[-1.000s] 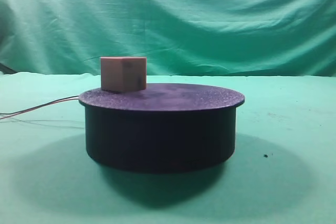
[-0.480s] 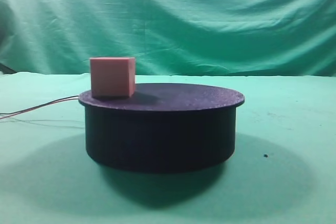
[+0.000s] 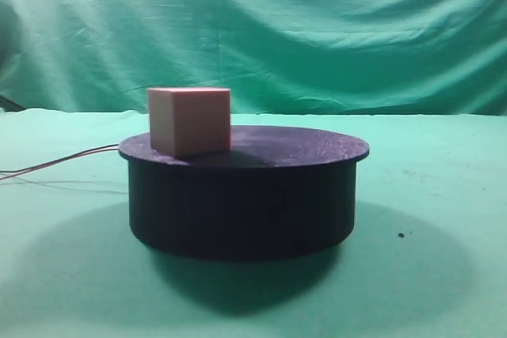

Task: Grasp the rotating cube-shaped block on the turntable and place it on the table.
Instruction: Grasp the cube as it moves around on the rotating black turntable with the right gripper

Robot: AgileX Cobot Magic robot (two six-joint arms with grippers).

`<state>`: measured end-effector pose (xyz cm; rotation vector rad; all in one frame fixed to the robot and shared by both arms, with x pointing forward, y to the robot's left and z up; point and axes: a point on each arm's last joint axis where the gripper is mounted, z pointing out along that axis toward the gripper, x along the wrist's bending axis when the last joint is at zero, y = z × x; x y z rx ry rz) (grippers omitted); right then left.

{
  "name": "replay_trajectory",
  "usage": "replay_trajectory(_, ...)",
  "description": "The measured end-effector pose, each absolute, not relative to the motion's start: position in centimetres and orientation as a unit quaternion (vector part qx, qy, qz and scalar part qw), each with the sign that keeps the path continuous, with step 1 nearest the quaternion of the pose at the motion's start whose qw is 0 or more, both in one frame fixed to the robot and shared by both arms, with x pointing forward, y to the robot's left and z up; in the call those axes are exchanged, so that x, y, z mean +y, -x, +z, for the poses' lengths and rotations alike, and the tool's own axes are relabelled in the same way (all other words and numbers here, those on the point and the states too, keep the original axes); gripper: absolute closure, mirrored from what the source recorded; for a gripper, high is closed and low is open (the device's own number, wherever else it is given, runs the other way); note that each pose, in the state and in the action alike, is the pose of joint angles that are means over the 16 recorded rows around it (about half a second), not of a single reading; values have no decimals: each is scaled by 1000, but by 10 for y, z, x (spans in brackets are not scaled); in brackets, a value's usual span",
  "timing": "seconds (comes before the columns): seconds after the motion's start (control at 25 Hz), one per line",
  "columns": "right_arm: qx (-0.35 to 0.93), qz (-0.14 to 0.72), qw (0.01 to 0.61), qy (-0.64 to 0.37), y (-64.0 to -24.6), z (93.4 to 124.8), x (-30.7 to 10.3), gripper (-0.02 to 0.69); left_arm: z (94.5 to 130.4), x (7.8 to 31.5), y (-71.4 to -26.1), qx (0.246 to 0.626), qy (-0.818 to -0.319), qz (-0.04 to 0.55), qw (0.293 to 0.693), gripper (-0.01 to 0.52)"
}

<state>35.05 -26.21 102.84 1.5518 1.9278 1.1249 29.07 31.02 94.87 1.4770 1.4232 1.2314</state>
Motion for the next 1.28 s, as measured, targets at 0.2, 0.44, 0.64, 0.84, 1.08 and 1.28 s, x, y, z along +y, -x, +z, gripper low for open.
replay_trajectory(0.2,728,363,157,-560,-366,1018,-251,652,949,310,-291,554,-575,479,366,514)
replay_trajectory(0.44,782,303,96,-536,-391,1013,-223,665,949,310,-291,554,-575,479,366,514)
replay_trajectory(0.64,822,247,69,-508,-414,1014,-186,645,949,310,-291,554,-575,479,366,514)
replay_trajectory(0.84,839,214,56,-497,-431,1016,-146,516,949,310,-291,554,-575,479,366,514)
replay_trajectory(1.08,838,203,39,-506,-442,1016,-114,284,949,310,-291,554,-575,479,366,514)
replay_trajectory(1.28,828,200,15,-523,-449,1010,-102,129,949,310,-291,554,-575,479,366,514)
